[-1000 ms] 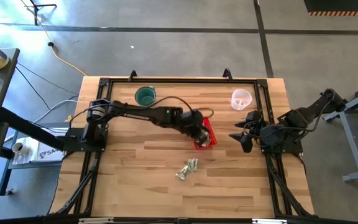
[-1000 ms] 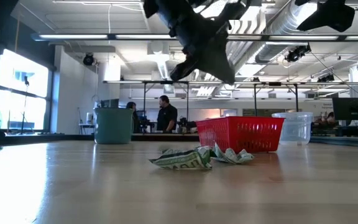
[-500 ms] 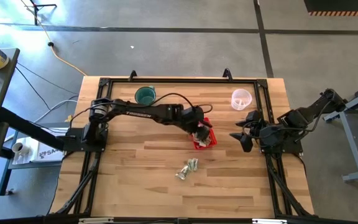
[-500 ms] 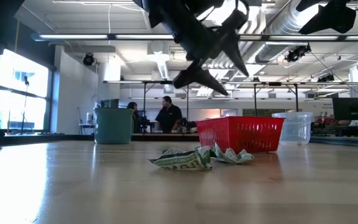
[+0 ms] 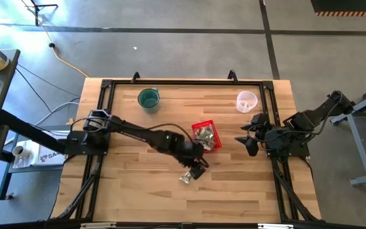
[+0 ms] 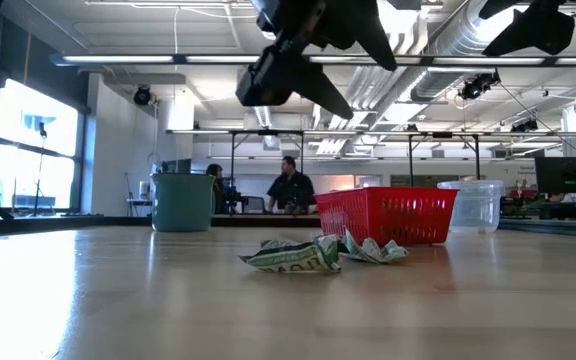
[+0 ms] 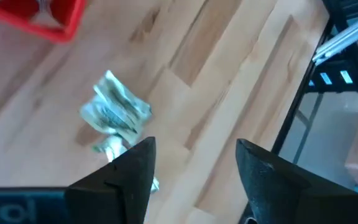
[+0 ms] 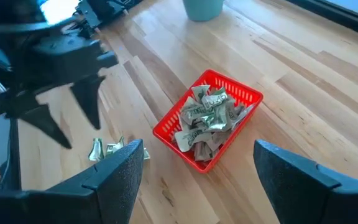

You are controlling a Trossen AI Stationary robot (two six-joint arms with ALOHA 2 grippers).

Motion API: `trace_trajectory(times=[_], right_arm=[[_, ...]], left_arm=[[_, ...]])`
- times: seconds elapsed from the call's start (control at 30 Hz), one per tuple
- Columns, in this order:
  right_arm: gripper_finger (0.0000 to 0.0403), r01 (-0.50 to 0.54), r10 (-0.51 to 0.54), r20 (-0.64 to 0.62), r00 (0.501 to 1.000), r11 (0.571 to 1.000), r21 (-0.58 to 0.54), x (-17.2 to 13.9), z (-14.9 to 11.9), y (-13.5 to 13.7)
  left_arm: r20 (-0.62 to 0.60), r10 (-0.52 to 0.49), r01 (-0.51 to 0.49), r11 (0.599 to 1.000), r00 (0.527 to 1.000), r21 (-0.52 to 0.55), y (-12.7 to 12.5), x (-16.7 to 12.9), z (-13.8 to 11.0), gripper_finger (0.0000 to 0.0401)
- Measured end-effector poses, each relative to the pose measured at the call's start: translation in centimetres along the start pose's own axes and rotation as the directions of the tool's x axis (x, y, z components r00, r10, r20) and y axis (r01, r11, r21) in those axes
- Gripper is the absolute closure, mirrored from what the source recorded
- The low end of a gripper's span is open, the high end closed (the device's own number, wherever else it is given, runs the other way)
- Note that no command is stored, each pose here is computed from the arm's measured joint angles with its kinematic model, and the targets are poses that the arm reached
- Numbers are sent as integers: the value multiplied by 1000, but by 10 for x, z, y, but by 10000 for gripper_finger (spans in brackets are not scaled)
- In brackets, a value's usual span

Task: Pick and place items into bin
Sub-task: Put the stevia packet into the orange bin

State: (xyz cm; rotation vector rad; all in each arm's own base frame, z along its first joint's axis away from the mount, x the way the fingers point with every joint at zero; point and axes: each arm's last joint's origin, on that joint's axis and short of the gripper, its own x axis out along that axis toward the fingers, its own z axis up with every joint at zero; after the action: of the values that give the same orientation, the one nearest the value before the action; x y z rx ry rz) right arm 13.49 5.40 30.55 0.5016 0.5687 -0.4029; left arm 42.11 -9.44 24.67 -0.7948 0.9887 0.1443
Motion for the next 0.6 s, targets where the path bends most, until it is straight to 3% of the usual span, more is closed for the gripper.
trace_trajectory(times=[0.33,0.6], right_arm=[[110,-9,10,-130,992,1000,3,18,-9,13],[110,31,-39,-241,970,999,-35,42,-22,27]], left_arm=[[22,21,-19,996,1000,-87,-24,3,-35,182],[31,25,-21,991,999,-135,-26,3,-38,187]])
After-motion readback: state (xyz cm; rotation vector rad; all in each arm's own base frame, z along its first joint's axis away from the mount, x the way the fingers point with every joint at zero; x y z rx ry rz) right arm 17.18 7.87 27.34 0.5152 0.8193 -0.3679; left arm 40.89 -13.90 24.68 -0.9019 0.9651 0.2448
